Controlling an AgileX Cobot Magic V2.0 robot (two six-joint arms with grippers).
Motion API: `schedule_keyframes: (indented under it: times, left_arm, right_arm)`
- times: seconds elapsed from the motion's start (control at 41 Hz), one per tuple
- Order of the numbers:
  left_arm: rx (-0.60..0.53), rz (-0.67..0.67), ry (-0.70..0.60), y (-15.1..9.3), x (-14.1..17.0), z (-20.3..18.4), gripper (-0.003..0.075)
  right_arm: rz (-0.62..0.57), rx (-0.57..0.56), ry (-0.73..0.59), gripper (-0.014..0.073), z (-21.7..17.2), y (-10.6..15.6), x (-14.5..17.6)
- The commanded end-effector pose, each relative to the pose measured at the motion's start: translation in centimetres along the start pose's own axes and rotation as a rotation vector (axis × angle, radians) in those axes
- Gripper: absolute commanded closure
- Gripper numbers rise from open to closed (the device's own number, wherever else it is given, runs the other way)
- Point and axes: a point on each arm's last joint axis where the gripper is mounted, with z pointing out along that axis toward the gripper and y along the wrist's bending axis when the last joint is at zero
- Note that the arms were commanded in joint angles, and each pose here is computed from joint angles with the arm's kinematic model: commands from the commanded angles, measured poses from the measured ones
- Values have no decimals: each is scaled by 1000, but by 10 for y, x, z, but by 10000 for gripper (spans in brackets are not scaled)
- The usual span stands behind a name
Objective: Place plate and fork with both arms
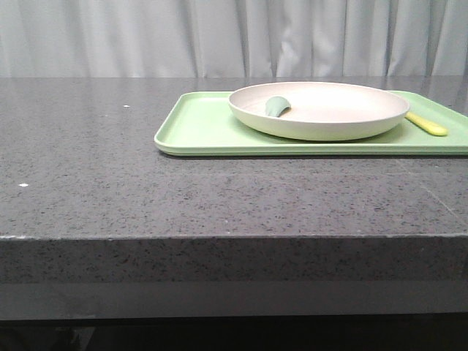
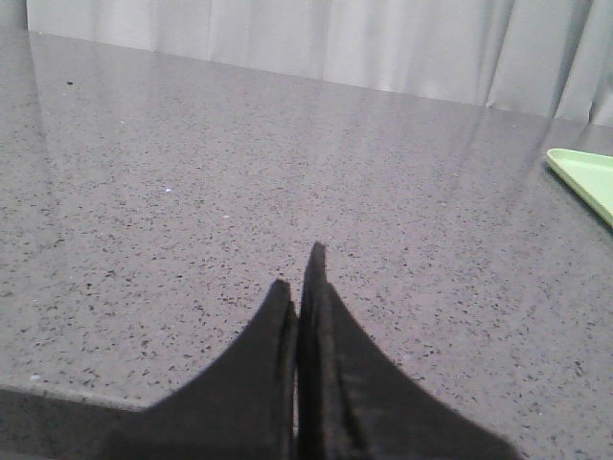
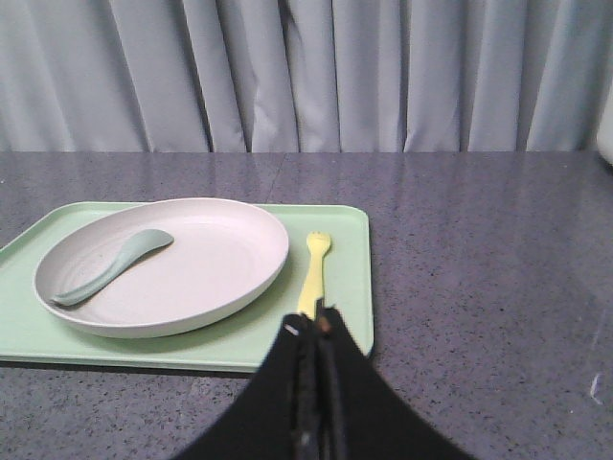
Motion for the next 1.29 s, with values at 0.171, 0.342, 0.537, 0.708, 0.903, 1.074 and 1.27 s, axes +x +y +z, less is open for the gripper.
schedule_keyframes:
  times: [0.171,0.342,0.537,0.708,0.903,1.074,1.27]
  left_arm:
    - [8,-4,-105,-1,-8,-2,738]
    - [8,-4,-105,-1,-8,-2,738]
    - [8,-4,-105,-1,-8,-2,738]
    - [8,-4,-105,-1,-8,-2,738]
    - [8,-4,-105,-1,-8,-2,738]
    - [8,-4,-104,-1,-8,-2,738]
    - [8,-4,-104,-1,-8,-2,738]
  right_arm:
    - [-14,-5,-108,714,-1,1,-17]
    - [-20,-3,-91,714,0,0,-4]
    - [-23,2,-30,714,-1,-4,40]
    - [-22,8,37,714,0,-8,80]
    - [-24,10,70,714,0,-9,95]
    - [-23,9,61,714,-1,-9,95]
    - [-23,9,61,714,-1,-9,95]
